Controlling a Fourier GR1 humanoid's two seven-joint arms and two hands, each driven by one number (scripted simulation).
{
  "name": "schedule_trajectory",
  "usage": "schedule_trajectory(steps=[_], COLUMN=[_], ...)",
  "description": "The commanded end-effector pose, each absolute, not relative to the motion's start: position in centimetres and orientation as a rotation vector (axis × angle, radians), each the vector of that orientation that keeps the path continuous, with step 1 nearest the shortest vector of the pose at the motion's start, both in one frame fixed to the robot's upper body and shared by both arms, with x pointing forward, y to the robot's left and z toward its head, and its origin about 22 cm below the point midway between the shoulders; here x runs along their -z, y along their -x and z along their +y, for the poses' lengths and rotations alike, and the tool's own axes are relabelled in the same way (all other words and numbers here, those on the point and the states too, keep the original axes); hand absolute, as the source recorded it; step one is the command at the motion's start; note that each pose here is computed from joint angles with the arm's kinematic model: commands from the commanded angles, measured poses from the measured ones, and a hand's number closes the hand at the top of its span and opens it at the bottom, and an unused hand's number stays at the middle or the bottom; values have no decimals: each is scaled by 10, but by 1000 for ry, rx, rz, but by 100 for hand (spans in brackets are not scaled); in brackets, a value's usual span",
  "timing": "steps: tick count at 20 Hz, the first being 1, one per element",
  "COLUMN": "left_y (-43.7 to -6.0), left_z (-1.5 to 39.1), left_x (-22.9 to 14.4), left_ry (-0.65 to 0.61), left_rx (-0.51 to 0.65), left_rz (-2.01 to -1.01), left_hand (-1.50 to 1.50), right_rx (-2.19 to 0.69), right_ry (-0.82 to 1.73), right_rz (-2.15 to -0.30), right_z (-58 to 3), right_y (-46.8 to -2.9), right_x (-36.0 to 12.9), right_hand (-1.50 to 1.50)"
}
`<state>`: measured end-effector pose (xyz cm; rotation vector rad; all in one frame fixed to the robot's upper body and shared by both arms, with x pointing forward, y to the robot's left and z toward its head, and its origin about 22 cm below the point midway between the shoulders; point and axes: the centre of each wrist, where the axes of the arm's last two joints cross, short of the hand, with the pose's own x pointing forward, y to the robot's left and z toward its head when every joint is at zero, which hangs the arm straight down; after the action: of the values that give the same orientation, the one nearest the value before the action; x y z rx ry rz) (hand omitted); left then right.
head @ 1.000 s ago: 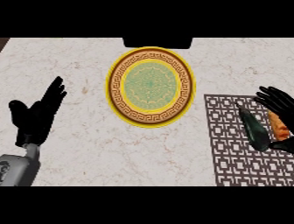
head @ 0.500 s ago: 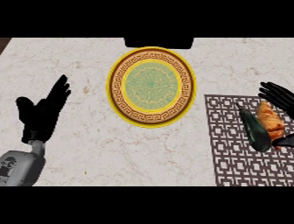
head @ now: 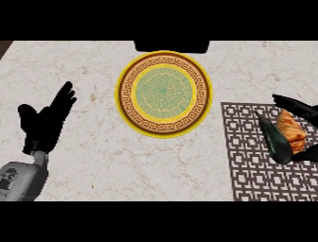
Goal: Pick the eggplant from the placemat and place it in the plate
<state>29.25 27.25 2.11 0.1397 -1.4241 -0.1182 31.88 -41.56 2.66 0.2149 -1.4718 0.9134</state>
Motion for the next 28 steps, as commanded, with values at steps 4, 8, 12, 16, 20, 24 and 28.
schedule_trajectory(steps=[4,8,12,16,20,24,28], left_y=[-300,-296,-290,-293,-295,-286,-286], left_z=[278,277,284,274,272,283,271], left_x=[-31,-21,-18,-16,-14,-20,-20], left_ry=[-156,-134,-141,-137,-143,-146,-141], left_rx=[122,127,125,112,105,102,122], left_rz=[-1431,-1441,-1426,-1427,-1424,-1427,-1423], left_hand=[0,0,0,0,0,0,0], right_rx=[-1094,-1121,-1178,-1179,-1212,-1243,-1343], right_ry=[-416,-423,-431,-399,-397,-382,-395], right_rz=[-1434,-1429,-1404,-1409,-1386,-1385,-1348], right_z=[-402,-408,-397,-400,-381,-385,-363], right_y=[-327,-330,-342,-337,-341,-343,-347], right_x=[-12,-13,-17,-3,12,11,22], right_hand=[-150,-150,-150,-150,-150,-150,-150])
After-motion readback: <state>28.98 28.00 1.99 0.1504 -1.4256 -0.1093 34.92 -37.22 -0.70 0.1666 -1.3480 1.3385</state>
